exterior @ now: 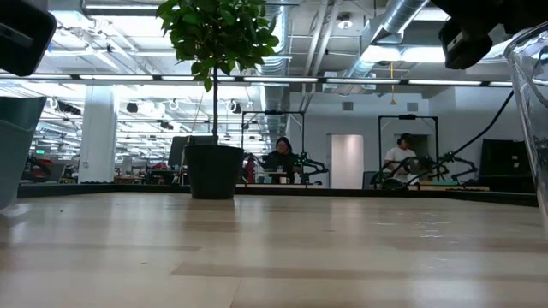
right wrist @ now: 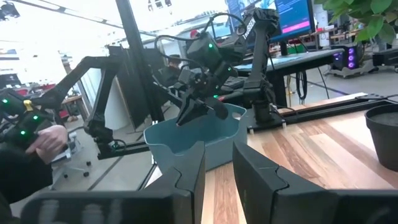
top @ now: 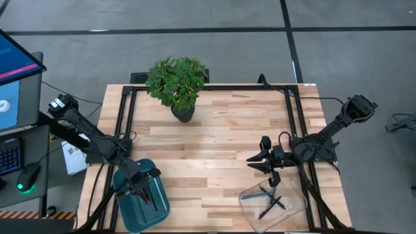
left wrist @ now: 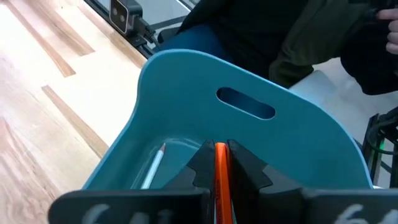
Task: Sort pens & pencils
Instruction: Put the orange pencil into the blue bin, then return to Home Position
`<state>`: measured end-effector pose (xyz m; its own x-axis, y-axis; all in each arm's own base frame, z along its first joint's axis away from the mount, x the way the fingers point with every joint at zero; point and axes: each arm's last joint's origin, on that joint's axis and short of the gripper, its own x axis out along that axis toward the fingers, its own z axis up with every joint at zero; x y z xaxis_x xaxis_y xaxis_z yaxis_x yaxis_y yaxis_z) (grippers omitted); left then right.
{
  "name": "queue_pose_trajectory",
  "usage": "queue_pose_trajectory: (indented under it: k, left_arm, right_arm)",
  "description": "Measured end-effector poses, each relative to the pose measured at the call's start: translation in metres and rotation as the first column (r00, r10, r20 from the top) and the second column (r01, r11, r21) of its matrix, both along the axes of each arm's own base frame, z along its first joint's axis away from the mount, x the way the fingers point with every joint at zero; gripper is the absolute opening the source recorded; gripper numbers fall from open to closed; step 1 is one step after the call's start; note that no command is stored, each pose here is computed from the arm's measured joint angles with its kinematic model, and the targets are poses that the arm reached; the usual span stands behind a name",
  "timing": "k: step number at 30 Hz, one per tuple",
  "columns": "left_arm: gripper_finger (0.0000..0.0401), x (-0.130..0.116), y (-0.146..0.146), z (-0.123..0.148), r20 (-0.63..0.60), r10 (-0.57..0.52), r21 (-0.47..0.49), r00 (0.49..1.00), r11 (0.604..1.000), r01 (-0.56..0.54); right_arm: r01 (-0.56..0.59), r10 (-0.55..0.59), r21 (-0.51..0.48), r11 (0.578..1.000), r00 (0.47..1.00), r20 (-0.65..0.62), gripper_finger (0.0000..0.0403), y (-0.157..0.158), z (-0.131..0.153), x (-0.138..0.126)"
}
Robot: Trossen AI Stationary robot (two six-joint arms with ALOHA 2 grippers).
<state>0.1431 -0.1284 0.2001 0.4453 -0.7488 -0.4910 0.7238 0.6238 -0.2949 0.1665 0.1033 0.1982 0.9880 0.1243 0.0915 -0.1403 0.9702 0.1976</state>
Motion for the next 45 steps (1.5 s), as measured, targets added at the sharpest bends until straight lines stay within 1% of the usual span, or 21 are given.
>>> queue_pose_trajectory:
  k: [6,9,11,25,28,31,33,36,38,40,42,43,45]
  left_arm:
    - [0.0030,0.002,-0.001,0.003,-0.006,0.033,-0.041,0.999,0.999,-0.033]
    - [0.0039,0.003,0.000,0.003,-0.001,0.074,-0.032,0.997,0.997,-0.074]
    - [0.0042,0.003,0.000,0.003,0.004,0.082,-0.027,0.997,0.996,-0.082]
    - [0.0045,0.003,0.000,0.004,0.008,0.070,-0.041,0.997,0.997,-0.070]
    - [0.0046,0.003,0.003,0.014,0.048,0.081,-0.073,0.996,0.994,-0.077]
    - [0.0046,0.002,0.008,0.036,0.123,0.096,-0.107,0.988,0.991,-0.083]
    - [0.0046,0.000,0.014,0.056,0.214,0.127,-0.125,0.969,0.987,-0.102]
    - [0.0046,-0.005,0.025,0.079,0.324,0.209,-0.154,0.922,0.974,-0.167]
    - [0.0046,-0.008,0.031,0.085,0.366,0.260,-0.163,0.893,0.963,-0.214]
    - [0.0046,-0.009,0.035,0.087,0.394,0.310,-0.149,0.865,0.950,-0.273]
    - [0.0046,-0.005,0.039,0.085,0.418,0.390,-0.117,0.820,0.919,-0.377]
    - [0.0046,-0.002,0.041,0.084,0.435,0.434,-0.095,0.789,0.894,-0.439]
    - [0.0046,0.005,0.046,0.083,0.484,0.510,-0.048,0.711,0.826,-0.561]
  right_arm:
    - [0.000,0.000,-0.001,1.000,1.000,-0.001,0.0102,0.000,0.000,0.000]
    - [0.000,0.000,-0.002,1.000,1.000,0.000,0.0102,0.000,0.000,0.000]
    - [0.000,0.000,-0.002,1.000,1.000,0.000,0.0102,0.000,0.000,0.000]
    - [0.000,0.000,-0.003,1.000,1.000,0.000,0.0102,0.000,0.000,0.000]
    - [0.001,-0.001,-0.008,1.000,1.000,0.000,0.0102,0.000,0.000,0.000]
    - [0.003,-0.002,-0.028,1.000,1.000,0.003,0.0102,0.000,0.000,0.000]
    - [0.003,-0.003,-0.030,1.000,1.000,0.003,0.0102,0.000,0.000,0.000]
    - [0.003,-0.003,-0.029,1.000,1.000,0.003,0.0102,0.000,0.000,0.000]
    - [0.003,-0.003,-0.029,1.000,1.000,0.003,0.0102,0.000,0.000,0.000]
    - [0.003,-0.003,-0.029,1.000,1.000,0.003,0.0102,0.000,0.000,0.000]
    - [0.026,-0.026,-0.037,0.999,1.000,0.003,0.0102,-0.001,0.000,0.001]
    - [0.051,-0.051,-0.042,0.998,0.999,0.003,0.0102,-0.003,0.000,0.001]
    - [0.121,-0.121,-0.038,0.992,0.993,0.002,0.0102,-0.009,0.000,0.004]
